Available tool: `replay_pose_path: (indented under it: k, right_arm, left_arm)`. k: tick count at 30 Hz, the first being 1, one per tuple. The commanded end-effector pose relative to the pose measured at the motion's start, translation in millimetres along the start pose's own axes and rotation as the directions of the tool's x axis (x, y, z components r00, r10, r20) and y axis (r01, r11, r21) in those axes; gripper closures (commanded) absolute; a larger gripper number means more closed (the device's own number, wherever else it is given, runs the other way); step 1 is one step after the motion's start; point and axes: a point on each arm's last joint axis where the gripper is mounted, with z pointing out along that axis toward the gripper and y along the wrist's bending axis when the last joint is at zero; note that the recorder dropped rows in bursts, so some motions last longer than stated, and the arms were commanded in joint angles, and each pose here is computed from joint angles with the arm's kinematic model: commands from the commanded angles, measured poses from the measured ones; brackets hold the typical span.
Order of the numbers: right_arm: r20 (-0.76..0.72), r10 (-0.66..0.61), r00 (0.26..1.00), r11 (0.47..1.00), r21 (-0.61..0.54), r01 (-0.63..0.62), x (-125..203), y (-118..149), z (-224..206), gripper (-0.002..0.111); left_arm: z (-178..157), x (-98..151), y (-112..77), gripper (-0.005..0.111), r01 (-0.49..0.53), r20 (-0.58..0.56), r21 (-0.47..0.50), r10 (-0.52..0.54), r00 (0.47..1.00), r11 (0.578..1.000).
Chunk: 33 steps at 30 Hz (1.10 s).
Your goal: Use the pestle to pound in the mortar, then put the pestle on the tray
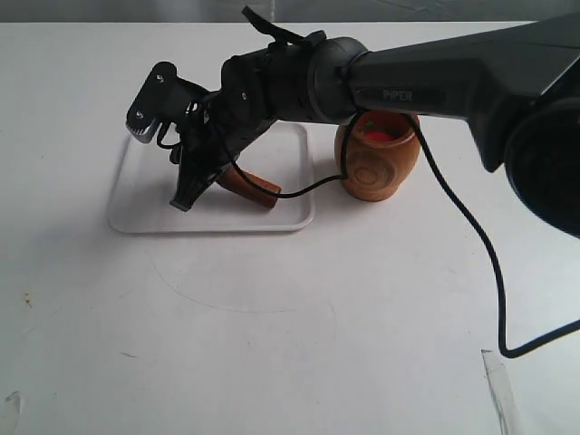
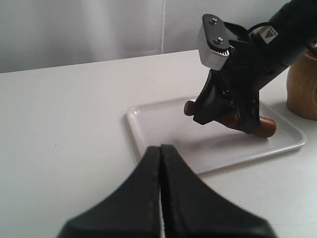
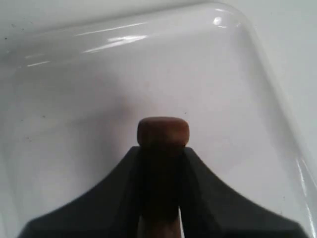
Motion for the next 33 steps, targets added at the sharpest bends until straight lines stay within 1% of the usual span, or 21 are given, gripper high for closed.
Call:
replay_pose_path:
  k: [1, 2, 4, 5, 7, 8, 10, 11, 12, 13, 14, 16, 19, 22, 24, 28, 33]
  right_arm:
    - [0.014, -0.003, 1.0, 1.0, 0.001, 0.003, -4, 0, -3, 0.073]
    - [0.016, -0.003, 1.0, 1.0, 0.002, 0.003, -5, 0, -3, 0.062]
    - [0.016, -0.003, 1.0, 1.0, 0.002, 0.003, -5, 0, -3, 0.048]
    - [0.018, -0.003, 1.0, 1.0, 0.003, 0.003, -5, 0, -4, 0.046]
    - [0.047, 0.024, 0.999, 1.0, 0.016, -0.025, -13, -3, -17, 0.045]
    - [0.062, 0.036, 0.997, 0.999, 0.022, -0.038, -17, -4, -24, 0.047]
    - [0.095, 0.052, 0.994, 0.998, 0.028, -0.055, -29, -7, -51, 0.063]
    - [0.108, 0.045, 0.993, 0.998, 0.028, -0.048, -37, -8, -71, 0.086]
    - [0.111, 0.036, 0.993, 0.999, 0.032, -0.04, -39, -9, -79, 0.096]
    - [0.119, 0.008, 0.993, 0.999, 0.051, -0.014, -44, -11, -99, 0.108]
    - [0.136, -0.009, 0.991, 0.997, 0.071, -0.001, -49, -12, -116, 0.108]
    - [0.172, -0.003, 0.985, 0.996, 0.087, -0.012, -52, -11, -141, 0.108]
    - [0.212, 0.001, 0.977, 0.993, 0.119, -0.027, -49, -8, -179, 0.108]
    - [0.218, 0.015, 0.976, 0.981, 0.186, -0.056, -30, -1, -219, 0.108]
    - [0.241, 0.023, 0.97, 0.973, 0.218, -0.077, -21, 3, -237, 0.108]
    - [0.276, 0.067, 0.959, 0.959, 0.246, -0.138, 0, 13, -265, 0.108]
    - [0.306, 0.085, 0.948, 0.946, 0.274, -0.174, 27, 27, -297, 0.108]
  left_arm:
    - [0, 0, -0.6, 0.107, 0.012, 0.007, 0.008, -0.012, 1.0, 1.0]
    - [0, 0, -0.6, 0.107, 0.012, 0.007, 0.008, -0.012, 1.0, 1.0]
    - [0, 0, -0.6, 0.107, 0.012, 0.007, 0.008, -0.012, 1.0, 1.0]
    - [0, 0, -0.6, 0.107, 0.012, 0.007, 0.008, -0.012, 1.0, 1.0]
    - [0, 0, -0.6, 0.107, 0.012, 0.007, 0.008, -0.012, 1.0, 1.0]
    - [0, 0, -0.6, 0.107, 0.012, 0.007, 0.008, -0.012, 1.0, 1.0]
    - [0, 0, -0.6, 0.107, 0.012, 0.007, 0.008, -0.012, 1.0, 1.0]
    - [0, 0, -0.6, 0.107, 0.012, 0.007, 0.008, -0.012, 1.0, 1.0]
    - [0, 0, -0.6, 0.107, 0.012, 0.007, 0.008, -0.012, 1.0, 1.0]
    - [0, 0, -0.6, 0.107, 0.012, 0.007, 0.008, -0.012, 1.0, 1.0]
    - [0, 0, -0.6, 0.107, 0.012, 0.007, 0.008, -0.012, 1.0, 1.0]
    - [0, 0, -0.6, 0.107, 0.012, 0.007, 0.008, -0.012, 1.0, 1.0]
    - [0, 0, -0.6, 0.107, 0.012, 0.007, 0.008, -0.012, 1.0, 1.0]
    - [0, 0, -0.6, 0.107, 0.012, 0.007, 0.008, -0.012, 1.0, 1.0]
    - [0, 0, -0.6, 0.107, 0.012, 0.007, 0.008, -0.012, 1.0, 1.0]
    - [0, 0, -0.6, 0.107, 0.012, 0.007, 0.008, -0.012, 1.0, 1.0]
    - [0, 0, -0.6, 0.107, 0.012, 0.007, 0.008, -0.012, 1.0, 1.0]
